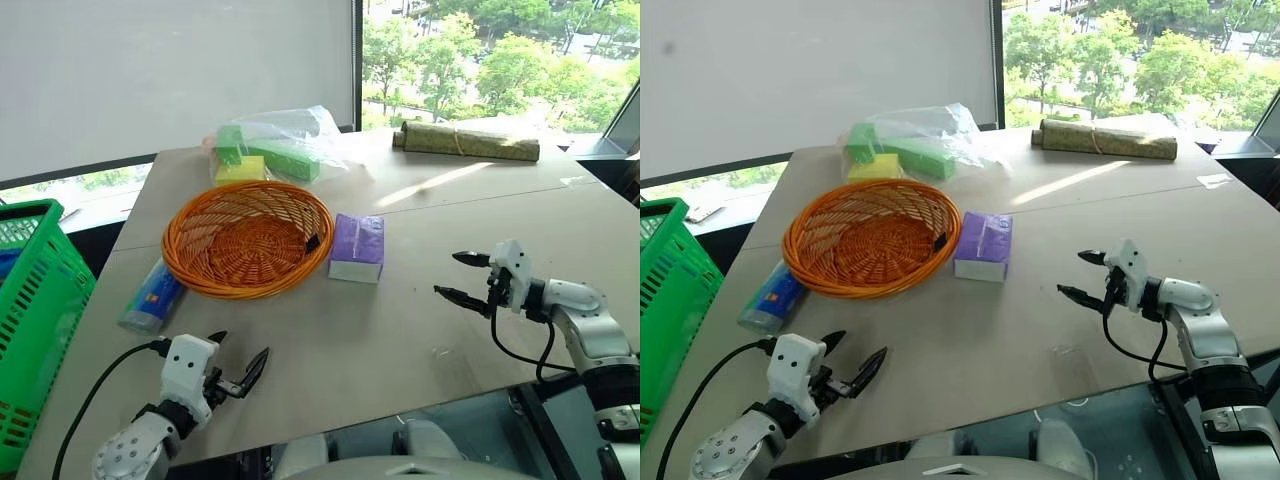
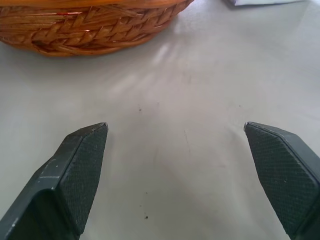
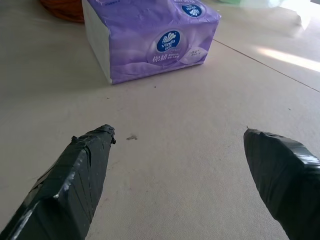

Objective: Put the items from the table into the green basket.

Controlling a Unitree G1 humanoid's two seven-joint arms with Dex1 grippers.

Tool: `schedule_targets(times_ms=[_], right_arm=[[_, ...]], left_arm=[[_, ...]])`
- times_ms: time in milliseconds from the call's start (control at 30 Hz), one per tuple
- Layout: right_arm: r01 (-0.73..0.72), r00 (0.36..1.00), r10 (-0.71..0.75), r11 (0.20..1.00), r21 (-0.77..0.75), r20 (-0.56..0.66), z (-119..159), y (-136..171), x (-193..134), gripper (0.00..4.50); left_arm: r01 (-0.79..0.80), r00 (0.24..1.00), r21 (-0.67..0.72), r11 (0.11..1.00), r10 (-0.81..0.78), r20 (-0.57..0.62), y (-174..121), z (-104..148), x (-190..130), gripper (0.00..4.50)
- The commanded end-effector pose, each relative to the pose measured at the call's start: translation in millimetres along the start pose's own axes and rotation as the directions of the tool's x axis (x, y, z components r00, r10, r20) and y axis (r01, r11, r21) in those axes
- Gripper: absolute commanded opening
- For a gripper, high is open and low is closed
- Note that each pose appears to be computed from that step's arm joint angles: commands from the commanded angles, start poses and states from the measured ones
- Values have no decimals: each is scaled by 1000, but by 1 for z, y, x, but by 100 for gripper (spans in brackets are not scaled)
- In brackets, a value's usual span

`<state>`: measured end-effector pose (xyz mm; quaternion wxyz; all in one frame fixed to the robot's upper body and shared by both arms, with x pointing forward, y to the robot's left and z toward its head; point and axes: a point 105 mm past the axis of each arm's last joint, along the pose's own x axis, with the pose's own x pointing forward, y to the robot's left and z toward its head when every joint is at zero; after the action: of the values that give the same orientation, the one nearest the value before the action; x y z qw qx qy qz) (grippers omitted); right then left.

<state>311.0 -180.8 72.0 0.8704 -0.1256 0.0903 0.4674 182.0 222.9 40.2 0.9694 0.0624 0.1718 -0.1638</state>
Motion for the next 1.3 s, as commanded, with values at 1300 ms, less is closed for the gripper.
schedule_targets(times_ms=[1300], right_arm=[[-287, 946, 289, 538, -792, -147, 96, 80, 192, 424]], left_arm=[[-22, 967, -70, 997, 39, 252, -25, 50, -95, 450]])
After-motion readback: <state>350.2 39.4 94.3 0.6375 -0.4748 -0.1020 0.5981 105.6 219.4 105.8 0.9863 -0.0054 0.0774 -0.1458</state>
